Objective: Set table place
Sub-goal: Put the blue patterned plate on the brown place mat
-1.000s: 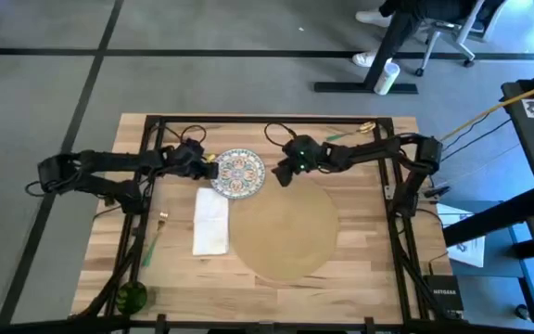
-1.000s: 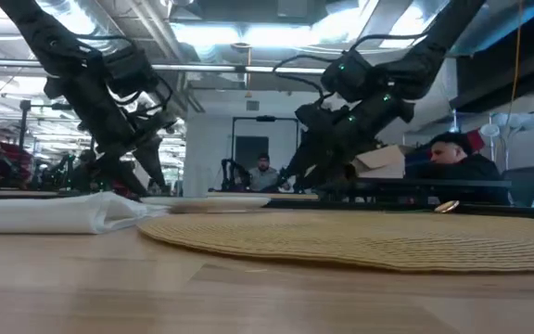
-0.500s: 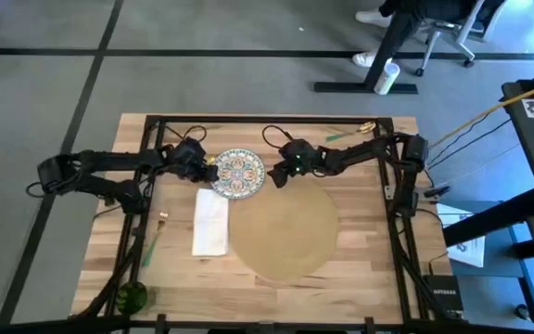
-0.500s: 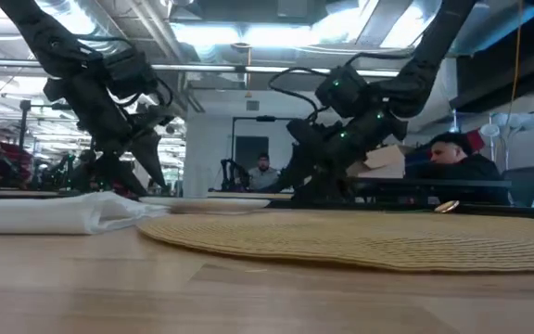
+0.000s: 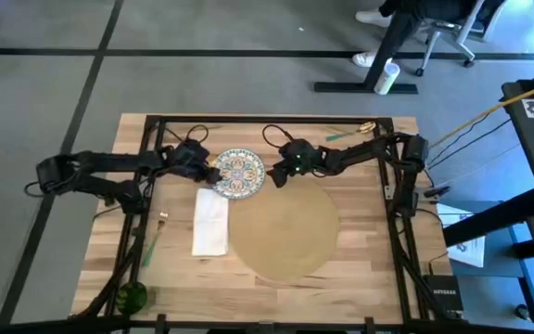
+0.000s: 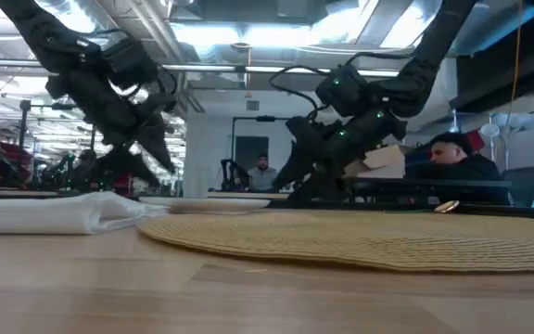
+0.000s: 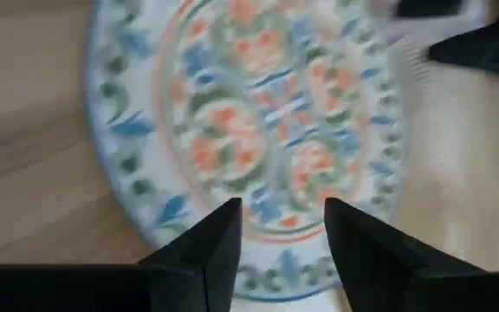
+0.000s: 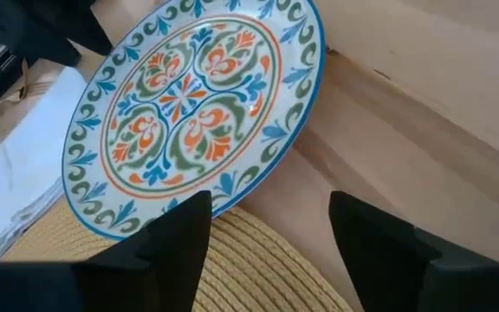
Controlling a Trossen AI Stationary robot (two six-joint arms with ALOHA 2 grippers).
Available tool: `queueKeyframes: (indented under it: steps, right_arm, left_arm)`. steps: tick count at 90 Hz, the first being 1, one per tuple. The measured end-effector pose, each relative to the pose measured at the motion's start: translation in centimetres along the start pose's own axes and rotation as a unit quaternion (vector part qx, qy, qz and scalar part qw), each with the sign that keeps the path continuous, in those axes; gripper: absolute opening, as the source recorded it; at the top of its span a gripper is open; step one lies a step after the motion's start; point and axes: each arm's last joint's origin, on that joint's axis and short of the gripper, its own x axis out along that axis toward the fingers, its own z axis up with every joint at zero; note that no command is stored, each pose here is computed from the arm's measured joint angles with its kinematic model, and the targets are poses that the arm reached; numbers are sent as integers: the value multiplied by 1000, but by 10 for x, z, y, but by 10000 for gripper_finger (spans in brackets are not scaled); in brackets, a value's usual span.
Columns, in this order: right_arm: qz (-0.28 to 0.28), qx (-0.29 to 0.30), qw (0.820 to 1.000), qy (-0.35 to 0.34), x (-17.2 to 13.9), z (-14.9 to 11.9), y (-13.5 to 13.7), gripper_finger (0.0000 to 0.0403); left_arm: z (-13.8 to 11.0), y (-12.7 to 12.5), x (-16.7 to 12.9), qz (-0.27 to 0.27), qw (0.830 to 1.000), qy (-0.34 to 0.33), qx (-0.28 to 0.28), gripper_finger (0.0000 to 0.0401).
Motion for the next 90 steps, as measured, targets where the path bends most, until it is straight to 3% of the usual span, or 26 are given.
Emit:
queueKeyframes:
  steps: [8, 23, 40, 56, 90]
  right_arm:
    - [0, 0, 1000, 0, 0, 0, 0, 223]
    - [0, 0, 1000, 1, 0, 0, 0, 223]
    - [0, 0, 1000, 0, 0, 0, 0, 223]
    - [4, 0, 1000, 2, 0, 0, 0, 223]
    - [8, -2, 1000, -6, 0, 2, 1, 223]
  left_arm:
    - [6, -7, -9, -3, 1000, -20, 2, 151]
    - [3, 7, -20, 74, 996, -12, -56, 150]
    - [4, 8, -21, 60, 996, -1, -66, 150]
    - [2, 18, -24, 97, 991, 21, -85, 150]
    - [-6, 35, -19, 109, 988, 18, -104, 150]
